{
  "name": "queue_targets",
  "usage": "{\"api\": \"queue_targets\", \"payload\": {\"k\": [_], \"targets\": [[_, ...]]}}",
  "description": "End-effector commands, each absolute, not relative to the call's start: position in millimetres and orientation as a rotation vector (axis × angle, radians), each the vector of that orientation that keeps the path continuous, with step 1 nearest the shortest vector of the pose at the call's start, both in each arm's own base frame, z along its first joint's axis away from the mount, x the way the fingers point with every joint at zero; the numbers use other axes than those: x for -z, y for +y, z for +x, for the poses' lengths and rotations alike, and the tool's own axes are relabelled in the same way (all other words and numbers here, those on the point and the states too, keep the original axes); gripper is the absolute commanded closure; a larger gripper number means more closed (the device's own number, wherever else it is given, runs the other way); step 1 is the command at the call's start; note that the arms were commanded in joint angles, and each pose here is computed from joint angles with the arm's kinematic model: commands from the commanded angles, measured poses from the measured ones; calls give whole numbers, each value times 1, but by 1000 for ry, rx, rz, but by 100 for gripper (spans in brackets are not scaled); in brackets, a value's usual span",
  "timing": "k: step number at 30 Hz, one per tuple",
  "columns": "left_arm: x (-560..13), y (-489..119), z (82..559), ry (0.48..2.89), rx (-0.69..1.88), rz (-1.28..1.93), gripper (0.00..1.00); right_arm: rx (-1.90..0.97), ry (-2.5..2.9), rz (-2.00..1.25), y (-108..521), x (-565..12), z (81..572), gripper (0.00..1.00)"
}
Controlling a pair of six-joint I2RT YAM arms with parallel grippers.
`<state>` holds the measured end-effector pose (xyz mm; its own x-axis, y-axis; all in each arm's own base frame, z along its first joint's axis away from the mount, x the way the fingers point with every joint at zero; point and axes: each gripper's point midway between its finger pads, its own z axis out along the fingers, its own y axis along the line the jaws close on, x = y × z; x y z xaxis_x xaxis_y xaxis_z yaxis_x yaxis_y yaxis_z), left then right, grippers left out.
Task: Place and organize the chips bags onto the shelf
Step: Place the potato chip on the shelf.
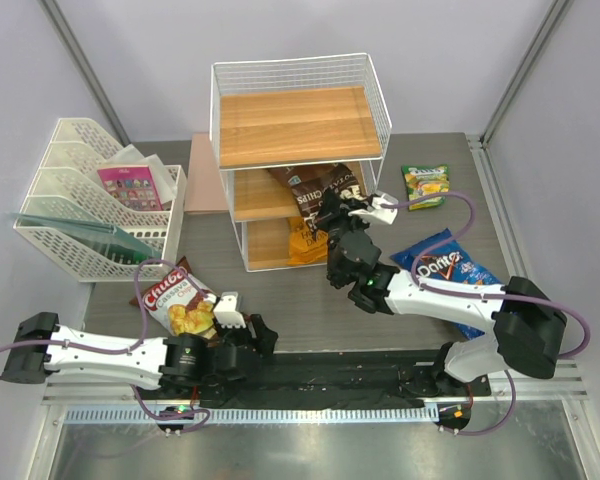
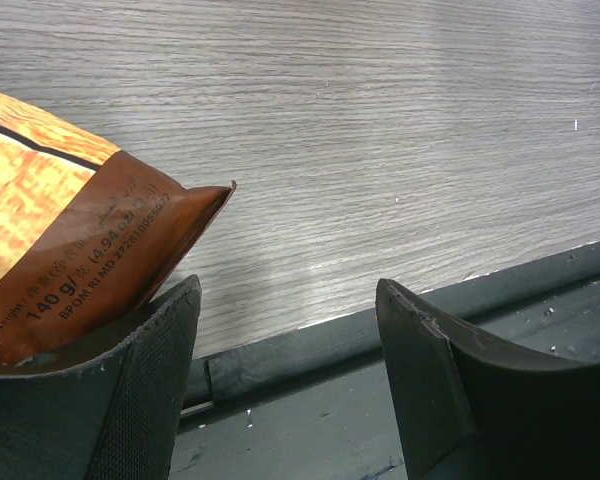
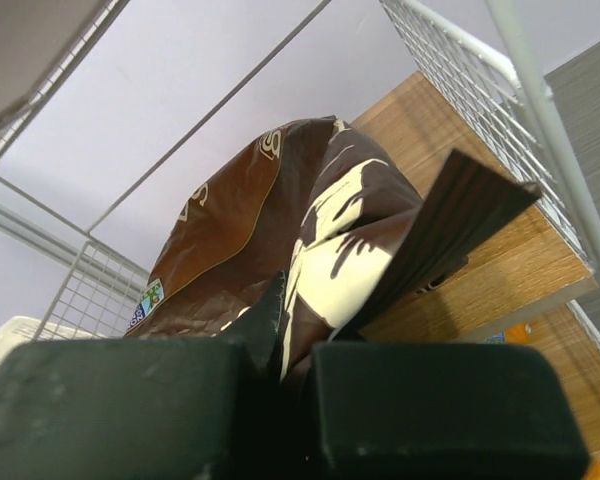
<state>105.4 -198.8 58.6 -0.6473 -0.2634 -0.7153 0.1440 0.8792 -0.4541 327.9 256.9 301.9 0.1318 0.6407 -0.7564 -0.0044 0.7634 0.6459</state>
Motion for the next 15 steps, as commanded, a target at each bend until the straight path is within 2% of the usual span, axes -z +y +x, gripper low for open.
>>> {"api": "queue_targets", "payload": {"k": [1,15], "targets": [[-59,-193,111,2169,581,-108,29,-576,1272,743,244,-317,327,99],[-57,-190,109,2183,584,-105,30,-678,1138,958,236,-328,330,99]]}}
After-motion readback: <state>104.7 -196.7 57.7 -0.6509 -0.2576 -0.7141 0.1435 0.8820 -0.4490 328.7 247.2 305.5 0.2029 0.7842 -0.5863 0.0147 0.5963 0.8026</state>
